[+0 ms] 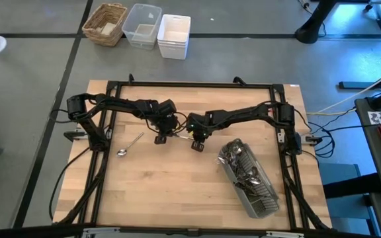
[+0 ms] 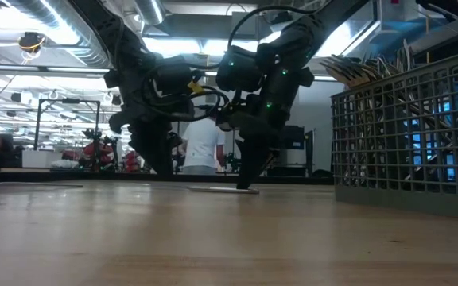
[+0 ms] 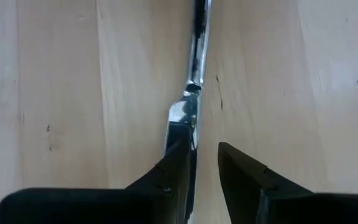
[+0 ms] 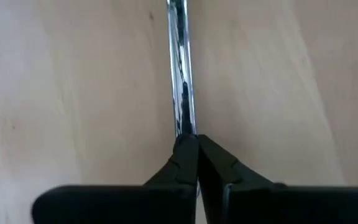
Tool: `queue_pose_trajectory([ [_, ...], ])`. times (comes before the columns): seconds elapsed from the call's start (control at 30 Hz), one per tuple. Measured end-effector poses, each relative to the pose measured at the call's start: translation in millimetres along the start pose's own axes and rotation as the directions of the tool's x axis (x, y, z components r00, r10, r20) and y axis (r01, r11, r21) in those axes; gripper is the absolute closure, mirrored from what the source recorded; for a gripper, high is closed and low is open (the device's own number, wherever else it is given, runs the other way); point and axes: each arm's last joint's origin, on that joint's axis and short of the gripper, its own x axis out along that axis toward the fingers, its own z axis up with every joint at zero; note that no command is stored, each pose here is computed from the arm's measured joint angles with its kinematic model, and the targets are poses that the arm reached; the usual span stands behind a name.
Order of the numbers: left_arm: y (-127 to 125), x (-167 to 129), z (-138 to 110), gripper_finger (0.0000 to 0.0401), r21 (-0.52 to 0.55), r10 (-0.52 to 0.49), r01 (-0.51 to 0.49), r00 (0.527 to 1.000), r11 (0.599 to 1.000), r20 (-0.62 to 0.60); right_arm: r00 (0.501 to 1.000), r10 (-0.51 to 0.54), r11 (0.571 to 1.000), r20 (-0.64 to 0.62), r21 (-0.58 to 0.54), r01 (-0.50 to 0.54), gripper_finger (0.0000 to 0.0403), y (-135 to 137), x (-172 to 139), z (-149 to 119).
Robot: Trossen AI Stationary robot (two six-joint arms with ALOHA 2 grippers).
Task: Sort silverware
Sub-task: Put the silver table knife into the gray silverware basket
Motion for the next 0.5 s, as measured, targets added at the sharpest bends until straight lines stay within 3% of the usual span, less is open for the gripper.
queue_pose_trajectory([
  [0.33,1,2,2,0.0241,0.008,0.022,-0.022,1.000,1.000,0.009,1.000,0.017,1.000,-0.005,0.000,-0.017,0.0400,1,0,-1],
  [0.5,-3,13,-1,0.0222,0.013,-0.006,0.006,0.999,1.000,-0.038,1.000,0.015,1.000,-0.006,-0.002,-0.015,0.0399,1,0,-1],
])
